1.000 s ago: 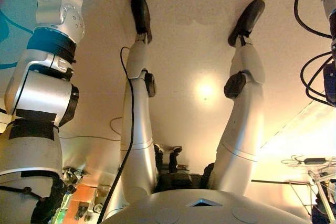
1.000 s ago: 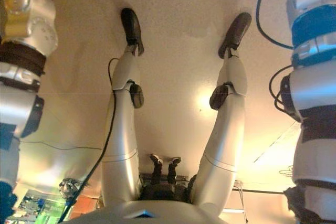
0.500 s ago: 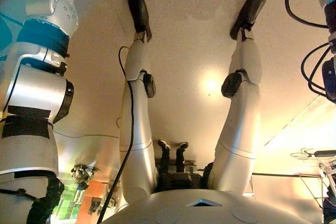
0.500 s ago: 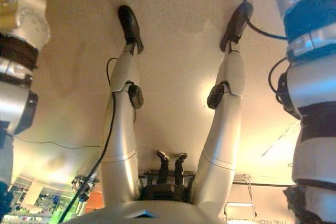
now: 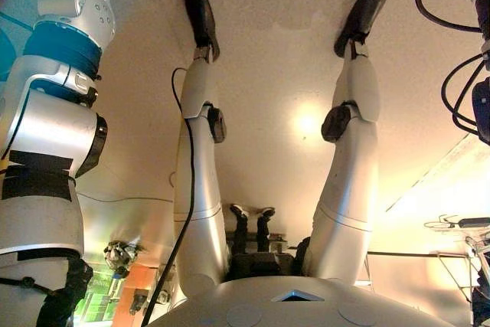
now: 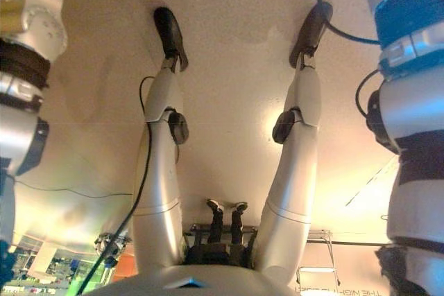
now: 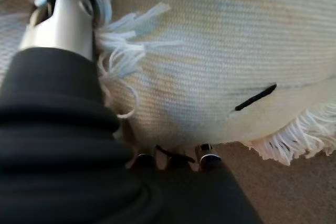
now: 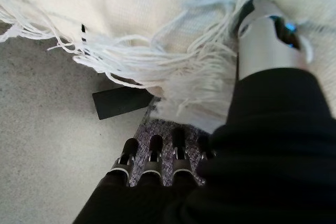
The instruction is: Pick up the cushion and take it to the sofa
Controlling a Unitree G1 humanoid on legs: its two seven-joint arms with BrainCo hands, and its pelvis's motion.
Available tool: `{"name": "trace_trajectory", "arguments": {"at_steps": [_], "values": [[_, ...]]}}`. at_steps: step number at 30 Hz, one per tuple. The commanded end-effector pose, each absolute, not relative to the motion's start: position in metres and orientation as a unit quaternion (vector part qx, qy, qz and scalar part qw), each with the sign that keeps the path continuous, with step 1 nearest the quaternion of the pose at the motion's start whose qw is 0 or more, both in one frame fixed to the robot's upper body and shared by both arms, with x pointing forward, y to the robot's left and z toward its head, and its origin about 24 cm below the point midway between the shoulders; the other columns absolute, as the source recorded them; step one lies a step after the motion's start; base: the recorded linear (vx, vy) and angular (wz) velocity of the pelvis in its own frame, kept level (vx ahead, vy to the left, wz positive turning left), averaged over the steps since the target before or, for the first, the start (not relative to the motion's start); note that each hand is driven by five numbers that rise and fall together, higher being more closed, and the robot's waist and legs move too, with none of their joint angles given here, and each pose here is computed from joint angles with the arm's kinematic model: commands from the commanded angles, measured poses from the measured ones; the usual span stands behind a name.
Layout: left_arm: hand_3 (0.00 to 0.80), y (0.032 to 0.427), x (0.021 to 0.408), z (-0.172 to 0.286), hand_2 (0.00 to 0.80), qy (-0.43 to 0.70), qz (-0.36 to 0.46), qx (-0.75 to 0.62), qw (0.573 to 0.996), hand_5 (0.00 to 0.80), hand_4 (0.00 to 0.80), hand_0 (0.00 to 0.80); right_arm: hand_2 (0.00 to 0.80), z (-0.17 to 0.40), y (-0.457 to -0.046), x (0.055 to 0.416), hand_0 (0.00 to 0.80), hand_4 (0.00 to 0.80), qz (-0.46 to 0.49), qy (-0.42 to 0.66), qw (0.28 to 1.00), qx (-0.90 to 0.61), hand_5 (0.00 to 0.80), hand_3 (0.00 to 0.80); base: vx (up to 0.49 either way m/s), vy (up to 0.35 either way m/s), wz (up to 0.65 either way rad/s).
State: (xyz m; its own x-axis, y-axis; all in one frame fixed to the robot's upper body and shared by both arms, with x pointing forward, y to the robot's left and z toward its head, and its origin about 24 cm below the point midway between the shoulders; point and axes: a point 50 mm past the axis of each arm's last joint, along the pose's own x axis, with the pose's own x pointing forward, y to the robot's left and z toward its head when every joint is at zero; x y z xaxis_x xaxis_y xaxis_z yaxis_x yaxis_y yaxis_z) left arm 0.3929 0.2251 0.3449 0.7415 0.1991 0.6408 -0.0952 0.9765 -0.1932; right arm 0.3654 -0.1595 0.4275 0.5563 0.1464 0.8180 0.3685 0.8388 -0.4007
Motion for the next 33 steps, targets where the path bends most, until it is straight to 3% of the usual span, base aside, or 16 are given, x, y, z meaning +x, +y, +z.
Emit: {"name": "trace_trajectory", "arguments": {"at_steps": [1,12,25,33], "values": [[0.8,0.16,0.358,0.434,0.8,-0.499,-0.042,-0.022,0.865,0.8,0.8,0.8,0.8,0.472,-0.092,0.327,0.8,0.8,0.046,-0.559,0.752,-0.346,0.8,0.8,0.0,0.0,0.0],[0.8,0.157,0.359,0.432,0.8,-0.498,-0.033,-0.002,0.866,0.8,0.8,0.8,0.8,0.469,-0.097,0.332,0.8,0.8,0.045,-0.54,0.759,-0.361,0.8,0.8,-0.004,0.009,0.01],[0.8,0.182,0.368,0.398,0.8,-0.479,-0.012,-0.014,0.878,0.8,0.8,0.8,0.8,0.44,-0.17,0.356,0.8,0.8,-0.07,-0.486,0.819,-0.296,0.8,0.8,-0.024,-0.013,-0.03],[0.8,0.176,0.376,0.374,0.8,-0.455,-0.018,-0.011,0.89,0.8,0.8,0.8,0.8,0.415,-0.184,0.364,0.8,0.8,-0.091,-0.466,0.841,-0.26,0.8,0.8,-0.048,-0.062,-0.09]]}}
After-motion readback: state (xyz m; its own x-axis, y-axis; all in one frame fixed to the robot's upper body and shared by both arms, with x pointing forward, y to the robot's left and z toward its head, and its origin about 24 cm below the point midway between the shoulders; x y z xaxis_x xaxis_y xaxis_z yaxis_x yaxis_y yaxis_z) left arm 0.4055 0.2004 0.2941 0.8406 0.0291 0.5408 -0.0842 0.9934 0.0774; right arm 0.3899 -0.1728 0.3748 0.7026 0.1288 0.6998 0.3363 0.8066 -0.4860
